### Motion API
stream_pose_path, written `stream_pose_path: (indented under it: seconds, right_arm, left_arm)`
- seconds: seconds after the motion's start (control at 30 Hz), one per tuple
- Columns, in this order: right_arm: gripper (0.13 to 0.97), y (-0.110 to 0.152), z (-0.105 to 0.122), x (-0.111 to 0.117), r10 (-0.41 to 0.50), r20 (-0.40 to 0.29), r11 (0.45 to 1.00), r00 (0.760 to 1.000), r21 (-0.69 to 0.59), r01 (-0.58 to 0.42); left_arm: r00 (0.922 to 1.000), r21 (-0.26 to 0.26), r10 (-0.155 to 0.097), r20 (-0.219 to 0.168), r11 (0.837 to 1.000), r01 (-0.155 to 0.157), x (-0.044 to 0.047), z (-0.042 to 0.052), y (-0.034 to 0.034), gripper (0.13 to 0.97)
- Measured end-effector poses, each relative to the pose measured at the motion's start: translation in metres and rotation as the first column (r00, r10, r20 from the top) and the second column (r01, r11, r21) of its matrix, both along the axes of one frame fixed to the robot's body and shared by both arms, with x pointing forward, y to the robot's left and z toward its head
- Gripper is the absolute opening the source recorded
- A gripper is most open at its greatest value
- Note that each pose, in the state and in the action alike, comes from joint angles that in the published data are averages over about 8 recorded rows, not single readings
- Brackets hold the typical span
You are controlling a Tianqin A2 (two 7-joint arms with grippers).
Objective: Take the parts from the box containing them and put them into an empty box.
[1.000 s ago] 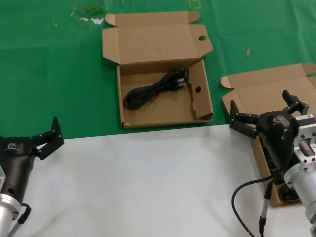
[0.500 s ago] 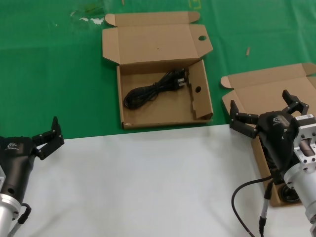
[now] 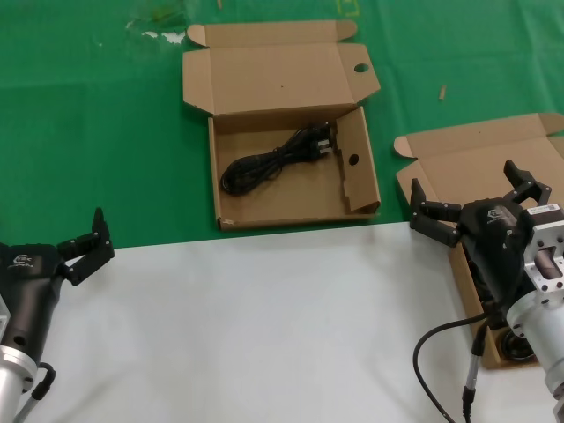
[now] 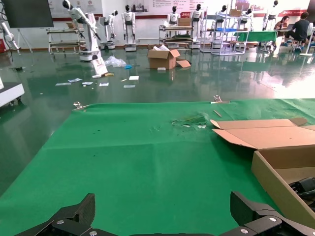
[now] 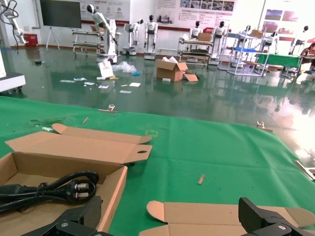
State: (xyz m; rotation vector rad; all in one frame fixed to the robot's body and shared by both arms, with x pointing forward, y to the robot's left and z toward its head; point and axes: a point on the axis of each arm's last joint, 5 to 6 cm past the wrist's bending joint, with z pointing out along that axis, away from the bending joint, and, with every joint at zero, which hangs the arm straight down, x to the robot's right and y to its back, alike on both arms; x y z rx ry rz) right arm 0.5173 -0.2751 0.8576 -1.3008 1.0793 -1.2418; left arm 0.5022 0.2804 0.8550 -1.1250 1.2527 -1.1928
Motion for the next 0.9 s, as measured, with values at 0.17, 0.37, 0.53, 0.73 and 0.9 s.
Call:
stream_pose_path:
  seconds: [0.17,0.37,0.53,0.73,0.9]
  right_arm:
    - [0.966,0.0000,0.0000,0.0000,0.000,0.000,1.000,1.000,0.000,0.000]
    - [0.966,0.0000,0.0000,0.0000,0.000,0.000,1.000,1.000,0.000,0.000]
    - [0.966,0.0000,0.0000,0.0000,0.000,0.000,1.000,1.000,0.000,0.000]
    - [0.966,0.0000,0.0000,0.0000,0.000,0.000,1.000,1.000,0.000,0.000]
    - [0.966,0.0000,0.0000,0.0000,0.000,0.000,1.000,1.000,0.000,0.000]
  left_arm:
    - [1.0000,0.000,0.000,0.000,1.000,0.000,0.0000,0.0000,0.0000,0.966]
    - [1.0000,0.000,0.000,0.000,1.000,0.000,0.0000,0.0000,0.0000,0.966]
    - [1.0000,0.000,0.000,0.000,1.000,0.000,0.0000,0.0000,0.0000,0.966]
    - [1.0000,0.000,0.000,0.000,1.000,0.000,0.0000,0.0000,0.0000,0.966]
    - [1.0000,0.000,0.000,0.000,1.000,0.000,0.0000,0.0000,0.0000,0.966]
